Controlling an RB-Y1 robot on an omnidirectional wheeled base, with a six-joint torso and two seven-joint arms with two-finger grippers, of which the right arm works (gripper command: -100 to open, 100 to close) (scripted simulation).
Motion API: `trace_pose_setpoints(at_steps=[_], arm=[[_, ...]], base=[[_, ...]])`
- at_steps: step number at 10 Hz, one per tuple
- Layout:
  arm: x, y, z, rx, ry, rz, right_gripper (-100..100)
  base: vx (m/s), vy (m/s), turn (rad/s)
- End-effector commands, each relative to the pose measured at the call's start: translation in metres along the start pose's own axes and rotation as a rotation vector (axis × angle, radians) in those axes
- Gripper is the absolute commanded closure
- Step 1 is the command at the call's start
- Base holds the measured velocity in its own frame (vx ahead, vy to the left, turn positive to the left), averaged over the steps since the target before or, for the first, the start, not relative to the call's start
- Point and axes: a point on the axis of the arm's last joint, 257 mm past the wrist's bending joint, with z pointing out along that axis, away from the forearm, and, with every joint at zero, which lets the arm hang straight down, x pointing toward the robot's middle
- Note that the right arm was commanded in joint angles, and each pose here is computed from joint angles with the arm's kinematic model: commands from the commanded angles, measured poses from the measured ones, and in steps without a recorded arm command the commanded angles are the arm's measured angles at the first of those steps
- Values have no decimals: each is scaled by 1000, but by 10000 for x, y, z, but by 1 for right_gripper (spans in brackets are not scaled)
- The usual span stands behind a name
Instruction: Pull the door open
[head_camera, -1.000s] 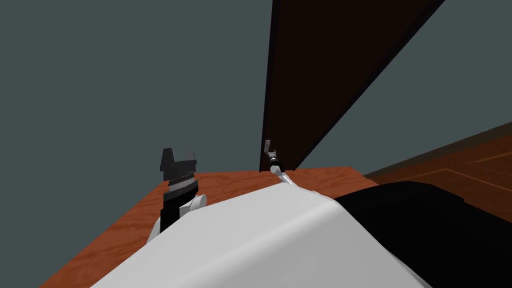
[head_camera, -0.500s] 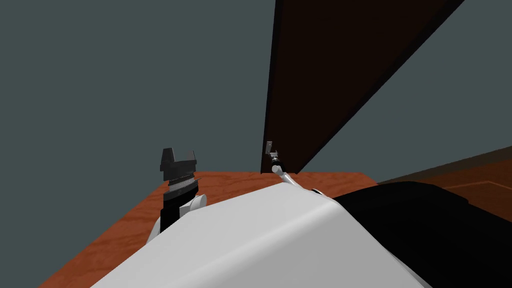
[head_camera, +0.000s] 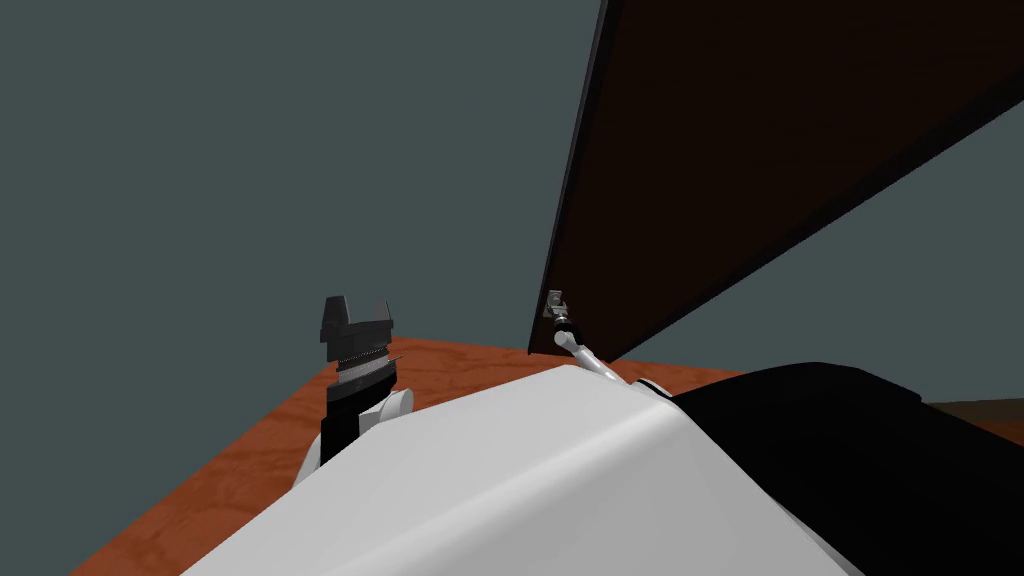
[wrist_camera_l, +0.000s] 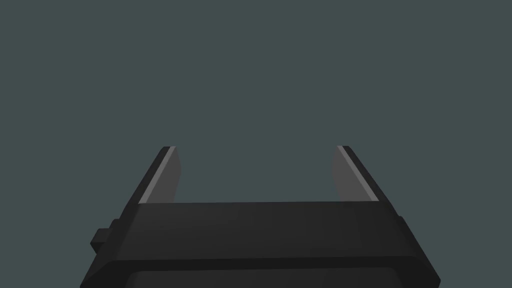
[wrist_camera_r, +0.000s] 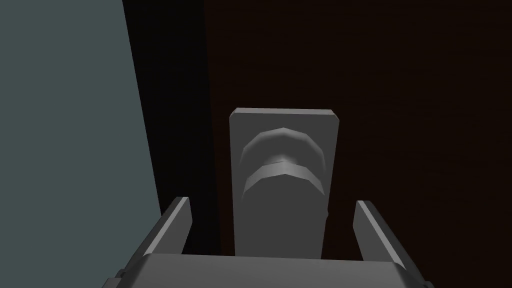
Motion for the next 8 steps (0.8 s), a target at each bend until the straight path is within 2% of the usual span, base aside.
trace_pose_setpoints(at_steps=[1,2,3,8], arm=[[0,199,17,-24,2,4,-100],[4,127,-11,-15,0,3,-100],[4,127,-11,-15,0,3,100],[4,127,-11,-15,0,3,100]], base=[[139,-16,143],[59,-16,29],[-8,1,-36],[-11,0,0]])
